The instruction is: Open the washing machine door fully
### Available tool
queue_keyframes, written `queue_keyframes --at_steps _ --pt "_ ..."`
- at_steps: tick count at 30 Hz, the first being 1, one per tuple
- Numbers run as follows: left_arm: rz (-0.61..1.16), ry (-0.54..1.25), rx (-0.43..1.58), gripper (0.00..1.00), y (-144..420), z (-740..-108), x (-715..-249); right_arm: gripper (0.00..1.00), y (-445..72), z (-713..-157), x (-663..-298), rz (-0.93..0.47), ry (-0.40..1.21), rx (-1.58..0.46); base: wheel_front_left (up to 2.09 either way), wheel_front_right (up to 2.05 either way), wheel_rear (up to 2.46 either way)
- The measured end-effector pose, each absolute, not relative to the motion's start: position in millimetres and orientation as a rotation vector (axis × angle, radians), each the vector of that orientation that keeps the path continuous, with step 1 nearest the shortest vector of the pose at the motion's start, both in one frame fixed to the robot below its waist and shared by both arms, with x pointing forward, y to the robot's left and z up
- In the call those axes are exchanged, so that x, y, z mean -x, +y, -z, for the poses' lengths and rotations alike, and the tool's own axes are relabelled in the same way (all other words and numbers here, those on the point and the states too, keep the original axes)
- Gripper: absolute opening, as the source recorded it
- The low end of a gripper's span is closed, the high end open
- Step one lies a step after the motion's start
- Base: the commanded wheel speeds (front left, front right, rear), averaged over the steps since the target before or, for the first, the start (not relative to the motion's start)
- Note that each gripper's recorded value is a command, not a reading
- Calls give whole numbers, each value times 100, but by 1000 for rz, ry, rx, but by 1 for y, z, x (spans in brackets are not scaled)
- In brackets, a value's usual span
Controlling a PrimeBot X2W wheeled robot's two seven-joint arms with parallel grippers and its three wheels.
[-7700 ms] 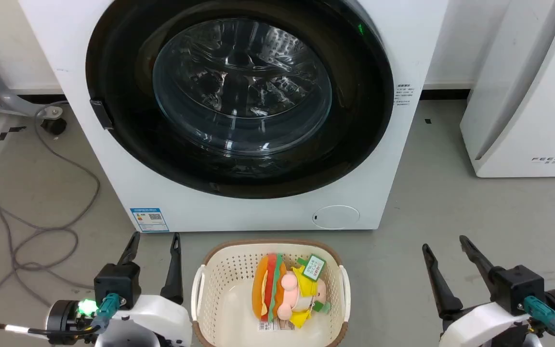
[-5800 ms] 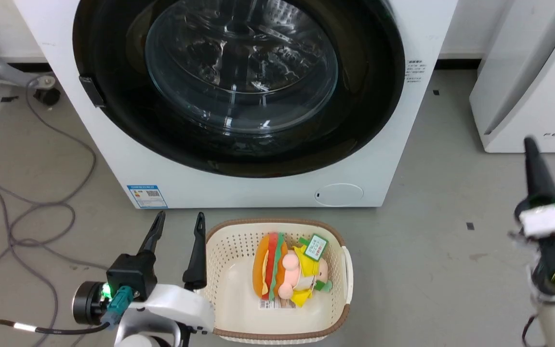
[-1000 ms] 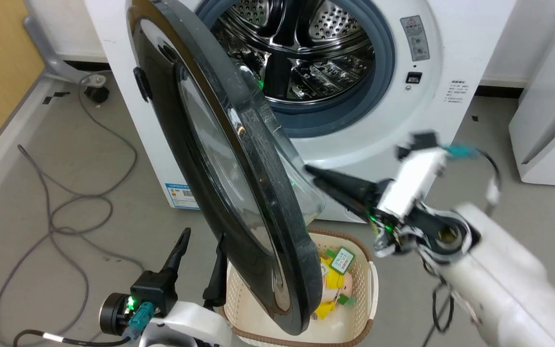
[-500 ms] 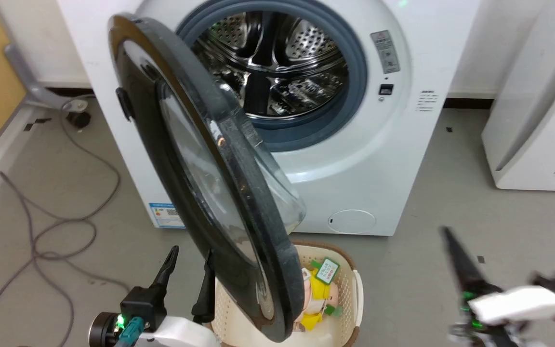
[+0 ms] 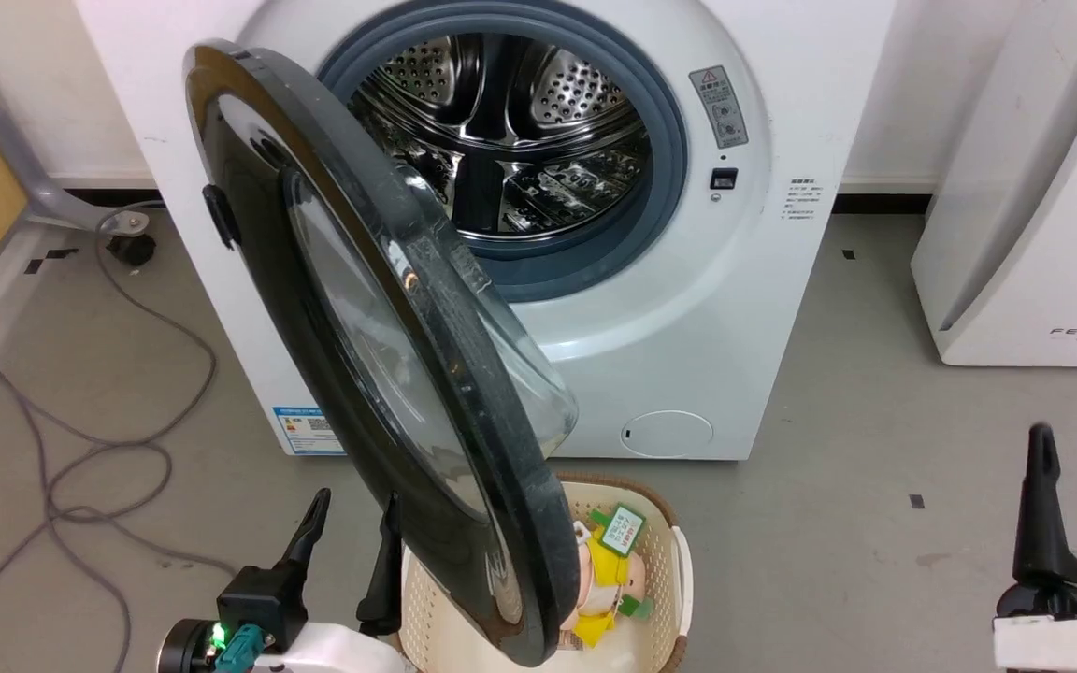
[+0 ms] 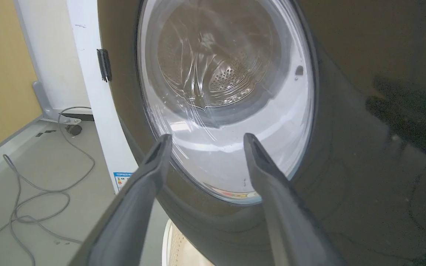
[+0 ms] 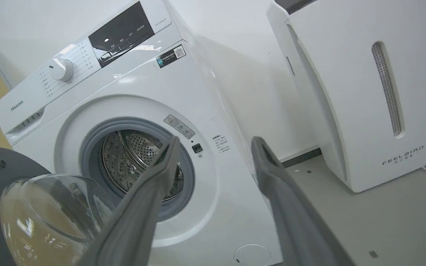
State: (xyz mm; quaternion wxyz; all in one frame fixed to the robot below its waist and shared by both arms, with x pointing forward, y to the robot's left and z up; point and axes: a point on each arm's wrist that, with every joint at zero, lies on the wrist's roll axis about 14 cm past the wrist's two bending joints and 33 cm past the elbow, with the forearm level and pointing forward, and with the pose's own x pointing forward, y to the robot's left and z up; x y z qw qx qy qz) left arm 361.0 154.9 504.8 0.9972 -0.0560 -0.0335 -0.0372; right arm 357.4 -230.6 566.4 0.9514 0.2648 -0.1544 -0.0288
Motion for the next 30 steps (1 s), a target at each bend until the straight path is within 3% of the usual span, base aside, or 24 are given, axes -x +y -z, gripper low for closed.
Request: queue_keyframes --at_steps 4,9,21,22,24,30 --pt "68 -67 112 100 157 -505 -360 100 -210 -591 -357 -8 -344 -304 0 0 0" --pt "65 -63 111 100 158 -503 -360 100 -177 -581 -355 -91 -240 -99 0 0 0" --pt "70 -46 112 100 156 -498 -361 100 -175 -518 -348 -87 -41 -87 0 0 0" --pt "71 -44 112 47 156 -497 -361 100 -175 -516 -348 -86 -37 -86 0 0 0" --pt "72 -39 113 4 156 -496 -361 100 -175 -512 -348 -85 -27 -82 0 0 0" --pt "77 -36 114 0 154 -495 -361 100 -173 -509 -349 -92 -20 -76 0 0 0"
